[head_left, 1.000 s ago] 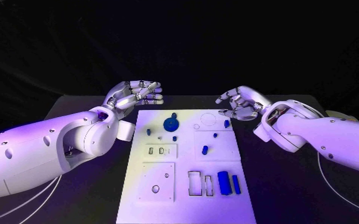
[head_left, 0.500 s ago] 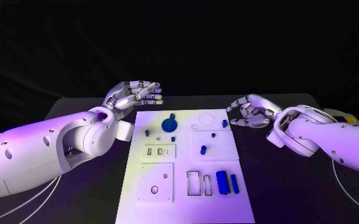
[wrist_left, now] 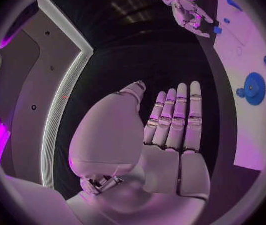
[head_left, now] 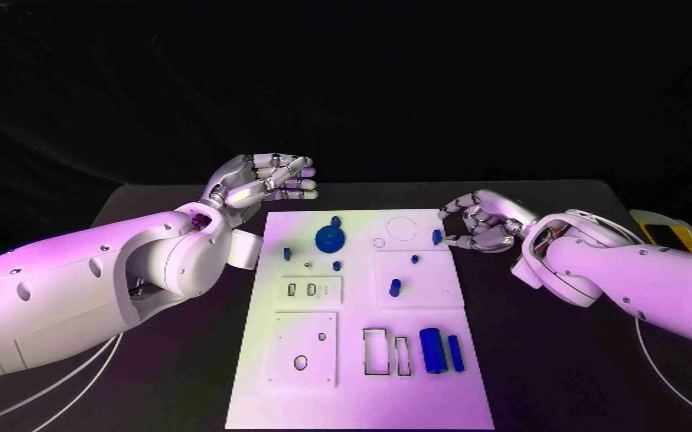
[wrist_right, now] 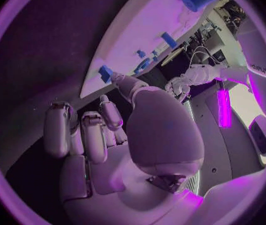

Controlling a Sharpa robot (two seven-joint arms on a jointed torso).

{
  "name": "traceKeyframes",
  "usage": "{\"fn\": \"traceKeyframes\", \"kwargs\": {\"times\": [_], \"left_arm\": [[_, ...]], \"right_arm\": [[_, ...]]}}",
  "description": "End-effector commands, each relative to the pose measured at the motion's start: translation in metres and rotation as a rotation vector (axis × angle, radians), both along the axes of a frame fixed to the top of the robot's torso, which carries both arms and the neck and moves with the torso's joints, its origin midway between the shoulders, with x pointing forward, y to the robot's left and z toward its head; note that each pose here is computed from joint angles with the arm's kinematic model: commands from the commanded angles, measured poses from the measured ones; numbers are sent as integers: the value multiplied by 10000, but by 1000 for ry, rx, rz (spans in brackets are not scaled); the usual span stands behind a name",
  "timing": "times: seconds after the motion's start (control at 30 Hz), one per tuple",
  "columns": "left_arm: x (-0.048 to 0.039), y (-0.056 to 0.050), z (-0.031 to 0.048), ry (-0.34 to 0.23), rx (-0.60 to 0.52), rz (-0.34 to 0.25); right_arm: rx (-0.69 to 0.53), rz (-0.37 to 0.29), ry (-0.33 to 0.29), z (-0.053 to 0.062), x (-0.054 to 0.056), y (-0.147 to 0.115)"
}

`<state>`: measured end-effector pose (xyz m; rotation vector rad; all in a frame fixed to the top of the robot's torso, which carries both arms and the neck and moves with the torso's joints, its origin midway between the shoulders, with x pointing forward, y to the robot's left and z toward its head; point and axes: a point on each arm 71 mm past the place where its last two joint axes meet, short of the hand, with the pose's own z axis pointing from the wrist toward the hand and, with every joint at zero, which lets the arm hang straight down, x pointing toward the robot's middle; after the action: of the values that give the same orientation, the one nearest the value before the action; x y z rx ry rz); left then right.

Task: Assemble the parts on the task board

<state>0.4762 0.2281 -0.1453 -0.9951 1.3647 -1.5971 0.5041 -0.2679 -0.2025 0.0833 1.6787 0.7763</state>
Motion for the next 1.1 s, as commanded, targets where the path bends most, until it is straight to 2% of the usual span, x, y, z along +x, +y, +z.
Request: {"fn": "traceKeyframes", "kwargs": {"times": [0.03,0.3,1.1], "left_arm": [[-5,-21,11,-5,-11,-19],[-3,-27,9,-4,-12,-21],[-2,-24,6,-2,-11,-21]], "right_arm": [[-25,-10,-9,-44,5,21],[-26,-8,1,-127,6,93],[-15,-26,14,-211,34,149]]}}
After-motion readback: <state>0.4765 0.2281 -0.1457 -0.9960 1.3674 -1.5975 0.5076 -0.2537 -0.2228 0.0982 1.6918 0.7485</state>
